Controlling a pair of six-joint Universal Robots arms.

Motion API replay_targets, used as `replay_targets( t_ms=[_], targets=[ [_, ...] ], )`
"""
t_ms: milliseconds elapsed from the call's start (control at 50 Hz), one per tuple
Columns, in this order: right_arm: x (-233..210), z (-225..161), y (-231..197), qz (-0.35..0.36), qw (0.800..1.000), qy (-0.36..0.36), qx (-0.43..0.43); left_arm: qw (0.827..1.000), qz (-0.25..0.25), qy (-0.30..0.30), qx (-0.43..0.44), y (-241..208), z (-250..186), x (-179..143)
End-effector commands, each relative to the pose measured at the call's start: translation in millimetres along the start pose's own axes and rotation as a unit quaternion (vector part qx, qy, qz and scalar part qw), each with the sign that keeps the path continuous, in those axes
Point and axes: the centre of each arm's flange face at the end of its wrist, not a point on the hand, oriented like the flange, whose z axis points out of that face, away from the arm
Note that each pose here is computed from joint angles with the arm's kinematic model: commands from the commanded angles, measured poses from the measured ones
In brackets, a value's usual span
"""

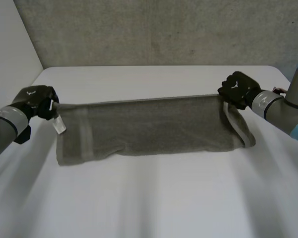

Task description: Fold the towel.

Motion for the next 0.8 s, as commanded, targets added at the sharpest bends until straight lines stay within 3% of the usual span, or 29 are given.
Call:
replay_targets(
  t_ms=[20,200,400,640,800],
  targets=[
    [-26.0,9.0,11.9,0.011,1.000,-0.026,-0.006,1.000,-0.006,0.006,-0.020,17.3,4.8,3.9],
    [-39.1,22.3,14.9,0.001,1.000,-0.019,0.002,1.000,0.006,0.005,-0.023,32.6,19.7,0.6],
    [-18.5,26.4,0.4,-0.004,0.999,0.037,0.016,0.999,0.036,0.006,-0.025,32.9,22.5,-0.3],
    [71.7,-3.1,-64.6,0.105,0.980,0.136,0.100,0.998,0.051,0.000,0.034,-21.6,0.0,4.3],
    [67.1,-11.7,-70.3,0.175,0.973,0.112,0.105,0.997,0.055,0.028,0.035,-24.2,-20.6,31.4]
  ],
)
